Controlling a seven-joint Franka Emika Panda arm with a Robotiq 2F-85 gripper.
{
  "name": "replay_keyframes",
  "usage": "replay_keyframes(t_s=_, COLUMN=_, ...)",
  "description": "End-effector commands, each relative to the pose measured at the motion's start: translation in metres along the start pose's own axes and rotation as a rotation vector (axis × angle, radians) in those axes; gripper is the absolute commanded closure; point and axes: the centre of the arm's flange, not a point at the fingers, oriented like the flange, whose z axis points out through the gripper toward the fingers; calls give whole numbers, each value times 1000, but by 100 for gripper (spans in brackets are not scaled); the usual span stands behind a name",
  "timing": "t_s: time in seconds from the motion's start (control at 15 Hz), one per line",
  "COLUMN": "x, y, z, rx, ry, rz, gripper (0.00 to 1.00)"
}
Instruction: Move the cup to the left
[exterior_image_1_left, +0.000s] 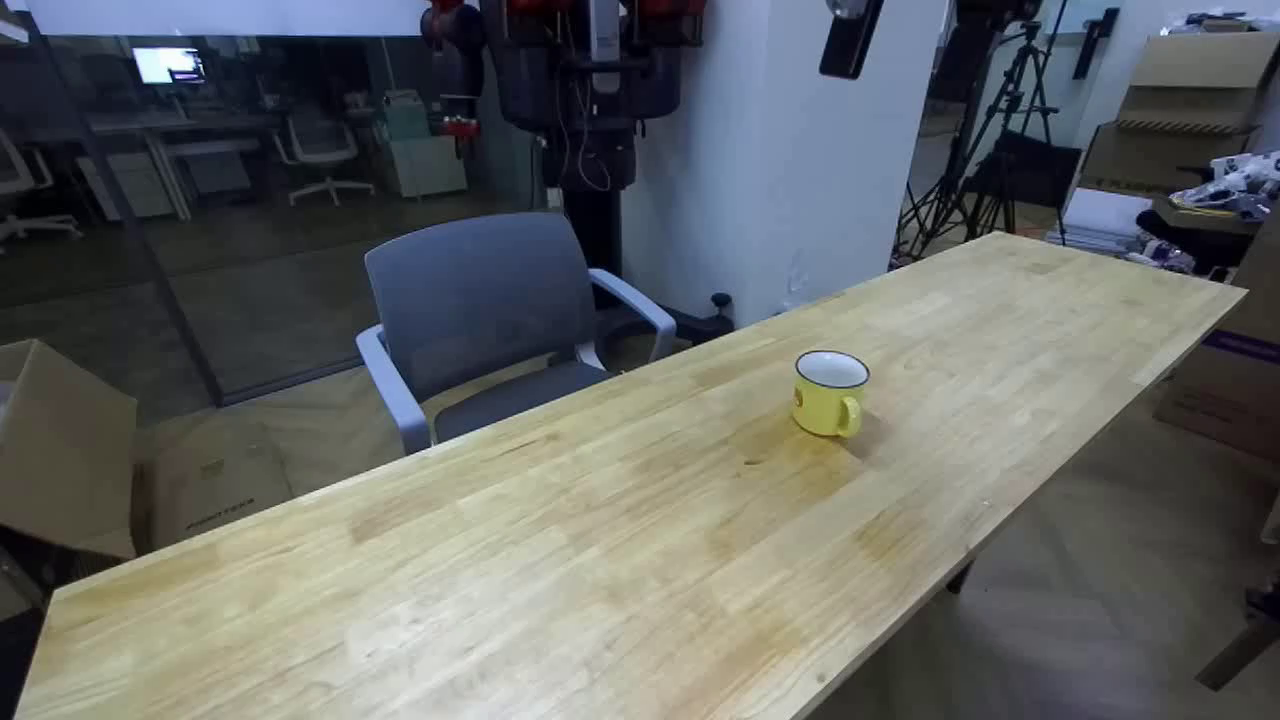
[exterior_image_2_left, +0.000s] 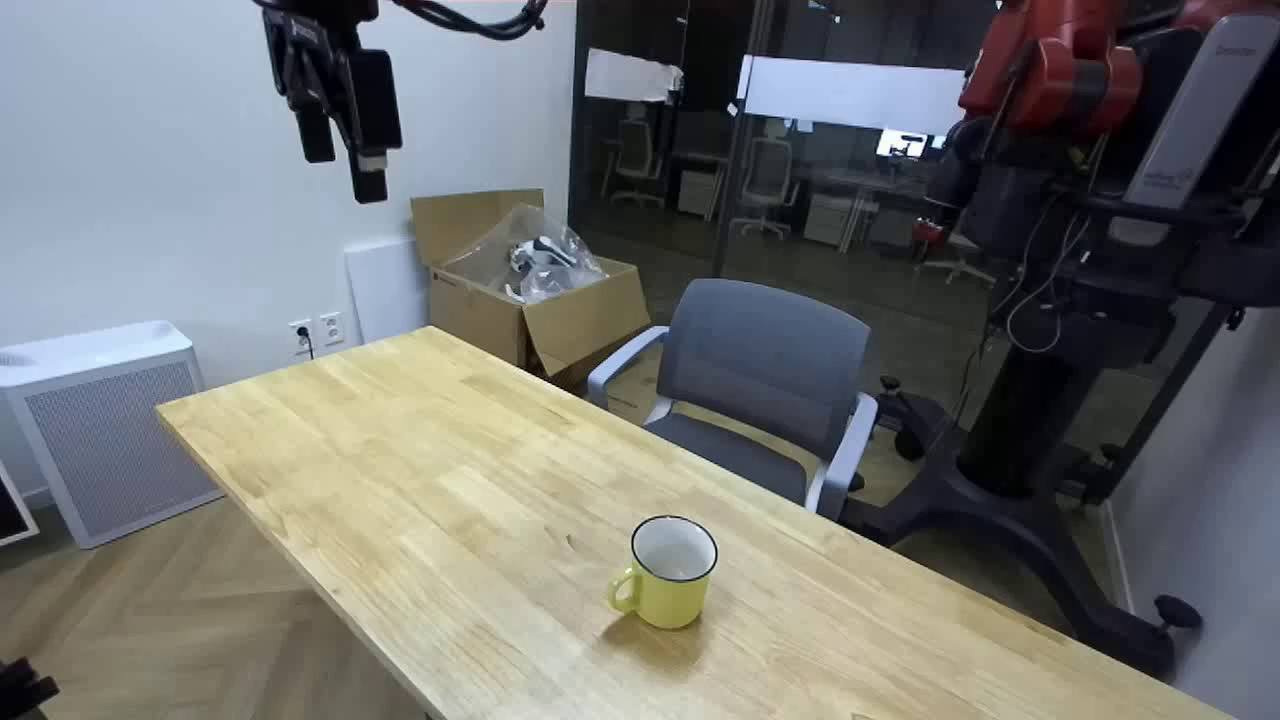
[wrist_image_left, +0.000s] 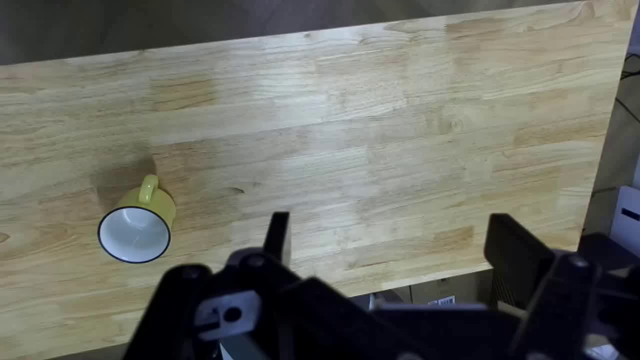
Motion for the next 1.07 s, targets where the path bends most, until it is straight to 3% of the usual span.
replay_keyframes(t_s=0.0, x=0, y=0, z=0, rx=0, ry=1, rz=0, gripper=0)
replay_keyframes(t_s=0.87, x=0, y=0, z=-1, rx=1, ry=3, rz=0, gripper=0)
replay_keyframes(t_s=1.0, x=15, y=6, z=4, rx=-69, ry=107, rz=17, gripper=0)
